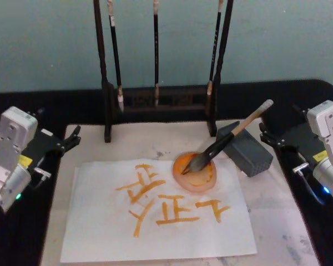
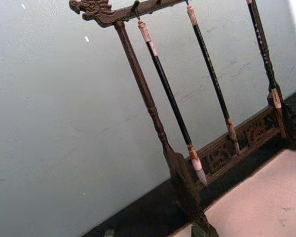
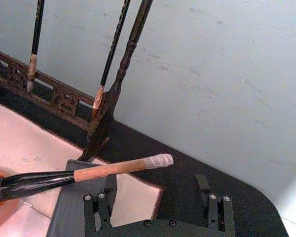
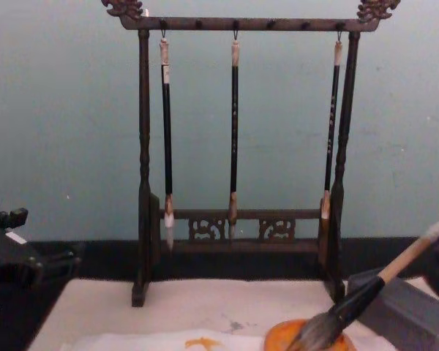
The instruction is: Pick up the brush from the inkstone, write on the paper, then place the brush back to its original position.
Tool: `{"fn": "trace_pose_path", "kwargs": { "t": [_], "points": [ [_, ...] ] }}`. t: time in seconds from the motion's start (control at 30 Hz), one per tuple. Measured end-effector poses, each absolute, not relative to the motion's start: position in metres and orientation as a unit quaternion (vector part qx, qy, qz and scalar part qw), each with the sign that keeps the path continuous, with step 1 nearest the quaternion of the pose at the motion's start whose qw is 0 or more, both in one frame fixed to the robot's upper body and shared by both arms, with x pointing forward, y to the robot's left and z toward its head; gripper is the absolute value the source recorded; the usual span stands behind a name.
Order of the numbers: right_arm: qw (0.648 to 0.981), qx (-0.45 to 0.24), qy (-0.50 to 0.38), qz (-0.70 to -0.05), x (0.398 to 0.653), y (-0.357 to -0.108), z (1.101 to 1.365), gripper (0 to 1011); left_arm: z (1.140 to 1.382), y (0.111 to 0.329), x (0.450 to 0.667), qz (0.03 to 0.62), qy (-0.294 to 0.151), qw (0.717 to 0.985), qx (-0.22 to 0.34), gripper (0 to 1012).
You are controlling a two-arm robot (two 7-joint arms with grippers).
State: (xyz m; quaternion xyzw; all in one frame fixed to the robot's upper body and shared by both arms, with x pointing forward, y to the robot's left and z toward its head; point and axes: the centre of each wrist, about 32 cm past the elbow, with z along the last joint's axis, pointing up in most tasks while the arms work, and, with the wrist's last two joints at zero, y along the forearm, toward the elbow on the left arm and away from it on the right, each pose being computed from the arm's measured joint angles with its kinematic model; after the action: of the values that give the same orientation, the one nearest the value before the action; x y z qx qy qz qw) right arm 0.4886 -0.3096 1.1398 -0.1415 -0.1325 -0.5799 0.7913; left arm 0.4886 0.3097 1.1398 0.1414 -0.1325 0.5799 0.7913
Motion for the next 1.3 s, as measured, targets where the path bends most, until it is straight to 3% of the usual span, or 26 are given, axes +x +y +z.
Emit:
{"fn": "trace_pose_path", "kwargs": {
  "t": [1.3],
  "points": [
    [0.792, -0.142, -0.129, -0.579, 0.4875, -0.3087, 1.1421, 1000, 1.1398, 0.3096, 0.4886, 0.58, -0.132, 0.791, 0.141, 1010]
  ]
}}
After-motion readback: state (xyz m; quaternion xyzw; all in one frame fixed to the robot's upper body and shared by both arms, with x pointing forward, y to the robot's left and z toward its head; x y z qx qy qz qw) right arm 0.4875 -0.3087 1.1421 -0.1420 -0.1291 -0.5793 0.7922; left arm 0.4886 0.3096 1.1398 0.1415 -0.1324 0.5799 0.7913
